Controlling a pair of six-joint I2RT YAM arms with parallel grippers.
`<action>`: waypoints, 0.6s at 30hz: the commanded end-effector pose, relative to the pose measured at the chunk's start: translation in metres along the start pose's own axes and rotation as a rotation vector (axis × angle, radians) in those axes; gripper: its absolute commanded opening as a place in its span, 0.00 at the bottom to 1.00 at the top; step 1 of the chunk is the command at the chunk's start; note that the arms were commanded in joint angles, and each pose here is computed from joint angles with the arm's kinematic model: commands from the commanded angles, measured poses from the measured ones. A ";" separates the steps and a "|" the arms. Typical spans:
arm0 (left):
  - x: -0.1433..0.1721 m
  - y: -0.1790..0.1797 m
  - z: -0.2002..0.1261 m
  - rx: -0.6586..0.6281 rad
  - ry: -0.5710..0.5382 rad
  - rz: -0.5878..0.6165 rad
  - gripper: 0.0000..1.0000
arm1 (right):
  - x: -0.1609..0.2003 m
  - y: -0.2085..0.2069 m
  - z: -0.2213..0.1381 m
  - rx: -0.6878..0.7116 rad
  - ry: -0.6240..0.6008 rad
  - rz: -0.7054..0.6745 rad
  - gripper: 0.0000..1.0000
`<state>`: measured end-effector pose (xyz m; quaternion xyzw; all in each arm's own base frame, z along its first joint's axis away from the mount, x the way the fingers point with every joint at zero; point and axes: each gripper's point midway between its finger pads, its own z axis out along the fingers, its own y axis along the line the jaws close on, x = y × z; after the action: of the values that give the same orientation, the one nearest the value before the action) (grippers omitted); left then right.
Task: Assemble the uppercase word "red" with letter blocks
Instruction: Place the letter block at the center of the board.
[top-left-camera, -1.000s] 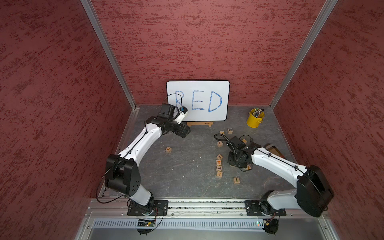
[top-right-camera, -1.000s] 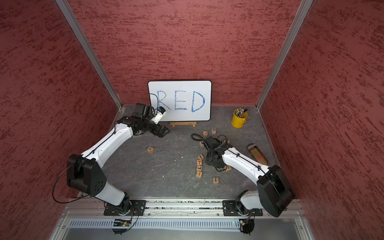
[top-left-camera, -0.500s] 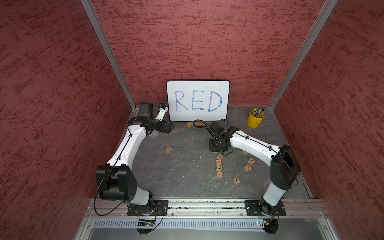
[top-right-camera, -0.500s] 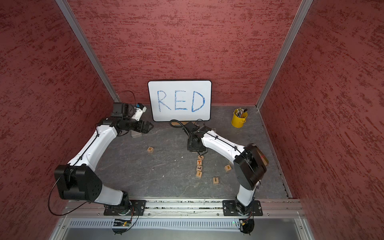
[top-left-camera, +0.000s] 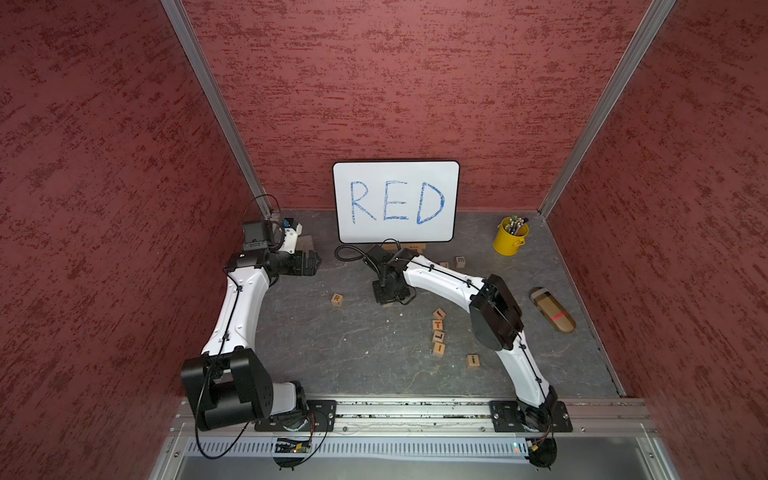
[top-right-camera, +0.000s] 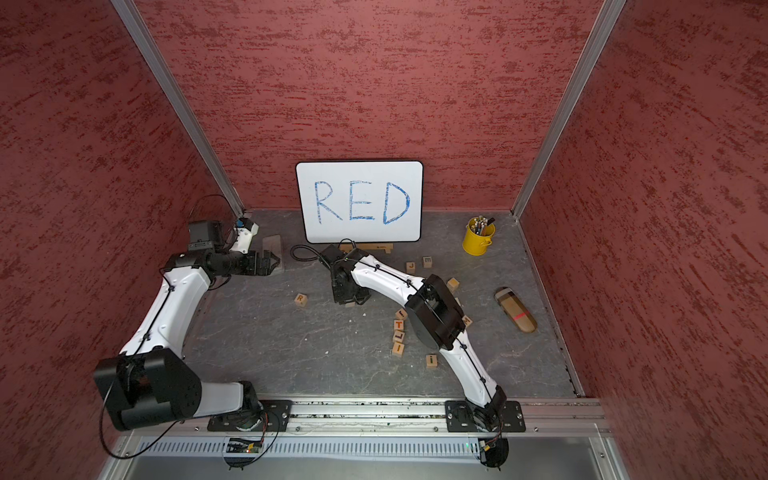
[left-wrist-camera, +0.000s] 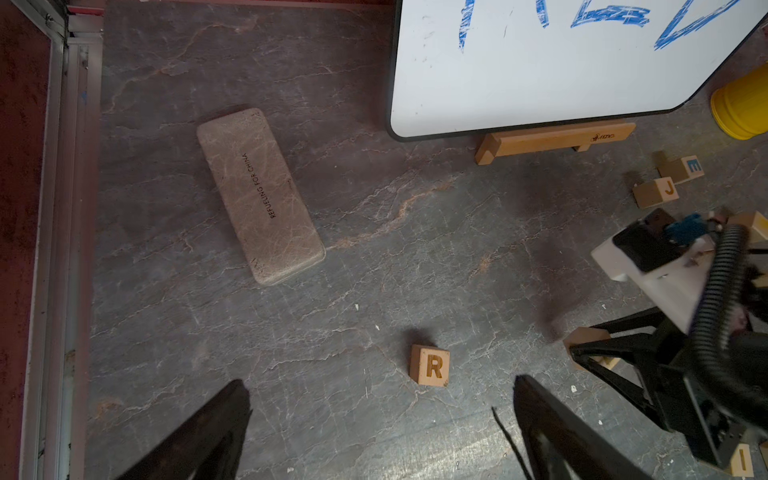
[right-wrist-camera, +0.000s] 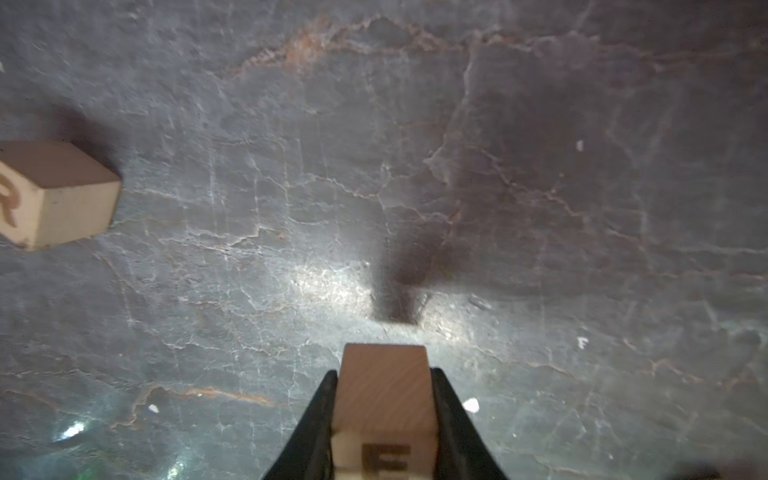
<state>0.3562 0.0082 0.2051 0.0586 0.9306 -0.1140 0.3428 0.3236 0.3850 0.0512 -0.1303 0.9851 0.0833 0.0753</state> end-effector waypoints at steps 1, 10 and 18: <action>-0.001 -0.005 -0.008 0.028 -0.022 0.006 1.00 | 0.006 0.001 0.002 0.032 0.042 -0.039 0.20; 0.002 -0.011 -0.004 0.082 -0.018 -0.006 1.00 | 0.008 0.002 0.017 0.057 0.072 -0.060 0.27; -0.001 -0.015 -0.009 0.092 -0.027 0.008 1.00 | 0.003 0.005 0.016 0.048 0.050 -0.058 0.43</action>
<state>0.3508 -0.0012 0.2075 0.0653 0.9239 -0.1503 0.3457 0.3193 0.3887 0.0368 -0.1567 0.9846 0.0584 0.0502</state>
